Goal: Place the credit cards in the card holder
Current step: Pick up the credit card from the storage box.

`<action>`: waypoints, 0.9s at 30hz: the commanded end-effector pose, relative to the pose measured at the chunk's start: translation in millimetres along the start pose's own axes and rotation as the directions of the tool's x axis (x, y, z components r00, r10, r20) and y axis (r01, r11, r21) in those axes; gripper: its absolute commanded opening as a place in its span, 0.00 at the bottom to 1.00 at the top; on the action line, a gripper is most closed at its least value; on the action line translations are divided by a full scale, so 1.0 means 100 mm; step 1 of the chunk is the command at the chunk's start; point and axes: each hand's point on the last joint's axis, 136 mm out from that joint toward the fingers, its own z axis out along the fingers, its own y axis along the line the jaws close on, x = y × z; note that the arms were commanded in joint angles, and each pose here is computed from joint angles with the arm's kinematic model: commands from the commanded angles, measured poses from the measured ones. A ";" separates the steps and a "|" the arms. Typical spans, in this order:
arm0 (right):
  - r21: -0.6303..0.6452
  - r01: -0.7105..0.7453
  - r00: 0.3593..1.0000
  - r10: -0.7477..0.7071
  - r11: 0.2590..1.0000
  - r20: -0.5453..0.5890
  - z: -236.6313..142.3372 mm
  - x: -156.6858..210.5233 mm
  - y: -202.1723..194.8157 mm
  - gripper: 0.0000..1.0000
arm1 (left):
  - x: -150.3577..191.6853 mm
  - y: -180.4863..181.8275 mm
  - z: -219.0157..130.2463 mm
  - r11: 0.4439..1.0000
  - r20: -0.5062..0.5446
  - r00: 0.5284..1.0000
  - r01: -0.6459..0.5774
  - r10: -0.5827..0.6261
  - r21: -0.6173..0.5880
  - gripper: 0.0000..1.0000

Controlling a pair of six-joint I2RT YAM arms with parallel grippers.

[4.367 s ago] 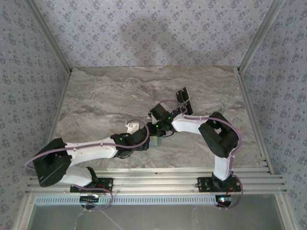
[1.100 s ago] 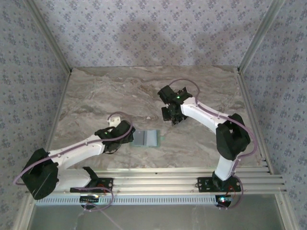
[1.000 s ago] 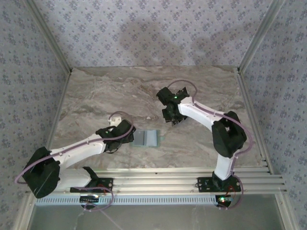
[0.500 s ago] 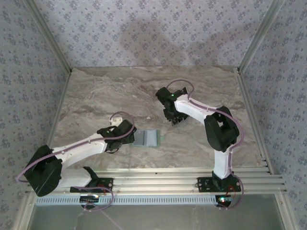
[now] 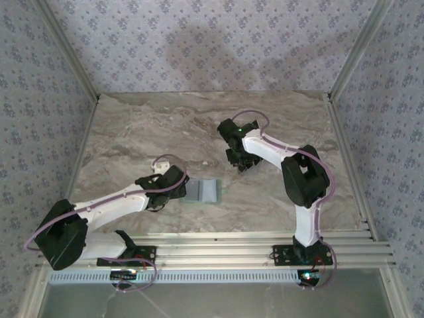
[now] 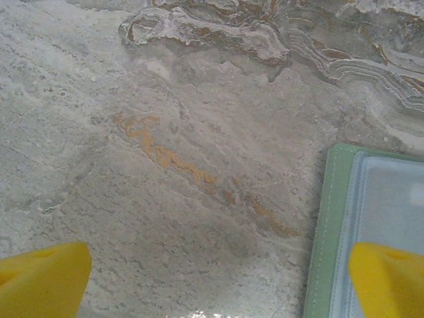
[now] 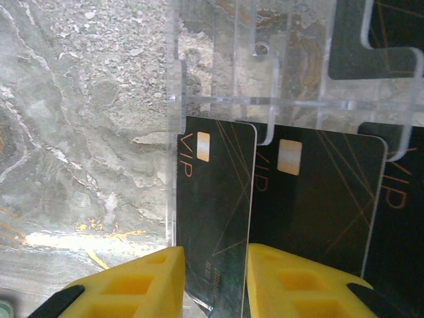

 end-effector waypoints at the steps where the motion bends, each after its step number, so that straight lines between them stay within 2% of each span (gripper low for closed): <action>1: -0.020 0.000 1.000 -0.001 1.000 -0.011 0.03 -0.02 0.02 0.31 | -0.05 -0.02 -0.01 1.000 0.006 1.000 -0.006 0.006 0.001 1.00; 27: -0.059 -0.018 0.999 0.019 0.998 0.025 -0.09 -0.11 0.02 0.22 | -0.02 -0.01 0.02 1.000 -0.001 1.000 -0.010 0.010 -0.004 1.00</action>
